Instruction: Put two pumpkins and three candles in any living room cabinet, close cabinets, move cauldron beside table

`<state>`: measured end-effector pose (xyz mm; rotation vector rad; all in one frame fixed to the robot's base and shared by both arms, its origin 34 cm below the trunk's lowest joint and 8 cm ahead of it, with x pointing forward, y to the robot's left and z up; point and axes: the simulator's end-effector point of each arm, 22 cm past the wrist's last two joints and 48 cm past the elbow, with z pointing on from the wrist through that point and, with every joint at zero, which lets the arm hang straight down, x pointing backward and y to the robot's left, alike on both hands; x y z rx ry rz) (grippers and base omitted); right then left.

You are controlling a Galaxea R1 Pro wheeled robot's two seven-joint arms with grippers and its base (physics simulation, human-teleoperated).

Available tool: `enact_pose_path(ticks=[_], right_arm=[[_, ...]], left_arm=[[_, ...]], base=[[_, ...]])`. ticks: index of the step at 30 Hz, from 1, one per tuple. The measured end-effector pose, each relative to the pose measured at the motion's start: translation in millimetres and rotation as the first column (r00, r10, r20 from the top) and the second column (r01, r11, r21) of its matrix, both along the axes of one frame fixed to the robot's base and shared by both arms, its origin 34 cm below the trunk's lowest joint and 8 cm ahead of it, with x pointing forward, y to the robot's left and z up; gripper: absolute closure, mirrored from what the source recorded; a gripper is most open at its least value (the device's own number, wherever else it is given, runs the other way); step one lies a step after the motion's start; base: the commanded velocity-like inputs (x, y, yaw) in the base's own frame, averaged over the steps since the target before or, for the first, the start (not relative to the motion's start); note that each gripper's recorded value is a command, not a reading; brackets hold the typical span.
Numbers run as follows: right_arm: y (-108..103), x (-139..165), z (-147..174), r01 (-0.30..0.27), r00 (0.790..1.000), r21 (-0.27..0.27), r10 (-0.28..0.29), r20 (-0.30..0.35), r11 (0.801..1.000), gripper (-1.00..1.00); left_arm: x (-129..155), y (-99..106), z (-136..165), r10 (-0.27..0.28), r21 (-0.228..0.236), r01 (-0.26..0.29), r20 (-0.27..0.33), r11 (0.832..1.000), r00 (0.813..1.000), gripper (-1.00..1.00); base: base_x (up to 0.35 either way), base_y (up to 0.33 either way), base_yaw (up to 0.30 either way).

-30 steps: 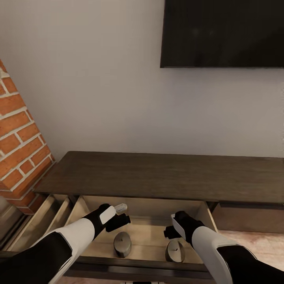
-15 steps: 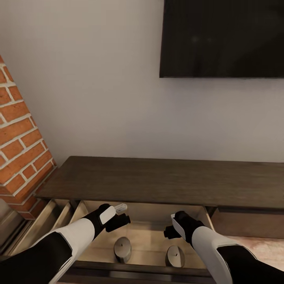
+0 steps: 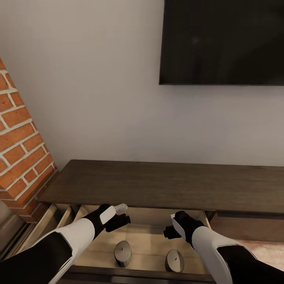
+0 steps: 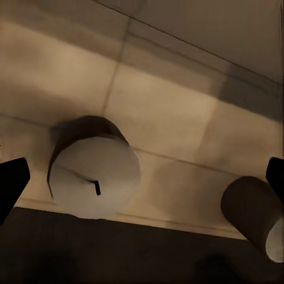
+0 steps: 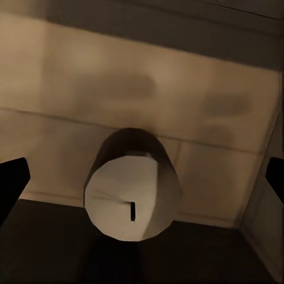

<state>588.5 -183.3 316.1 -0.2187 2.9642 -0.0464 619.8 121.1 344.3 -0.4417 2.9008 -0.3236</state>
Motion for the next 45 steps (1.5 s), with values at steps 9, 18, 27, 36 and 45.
enact_pose_path(ticks=[9,18,27,36,45], right_arm=[[1,4,20,-0.005,1.000,0.006,0.005,-0.006,1.000,-1.00],[1,9,40,-0.008,1.000,0.012,0.009,-0.007,1.000,-1.00],[1,13,59,-0.009,1.000,0.012,0.009,-0.006,1.000,-1.00],[1,17,78,-0.009,1.000,0.012,0.009,-0.006,1.000,-1.00],[0,21,97,-0.008,1.000,0.011,0.008,-0.005,1.000,-1.00]], left_arm=[[-12,-7,19,-0.050,-0.021,0.049,-0.076,0.999,0.996,-1.00],[-10,-6,38,-0.053,-0.021,0.052,-0.084,0.998,0.995,-1.00],[-5,-6,58,-0.053,-0.021,0.051,-0.083,0.998,0.995,-1.00],[-1,-2,76,-0.049,-0.018,0.048,-0.084,0.999,0.995,-1.00],[3,-1,95,-0.047,-0.015,0.046,-0.083,0.999,0.995,-1.00]], base=[[0.000,0.000,0.000],[-0.103,0.000,0.000],[-0.096,0.000,0.000],[-0.049,0.000,0.000],[-0.003,0.000,0.000]])
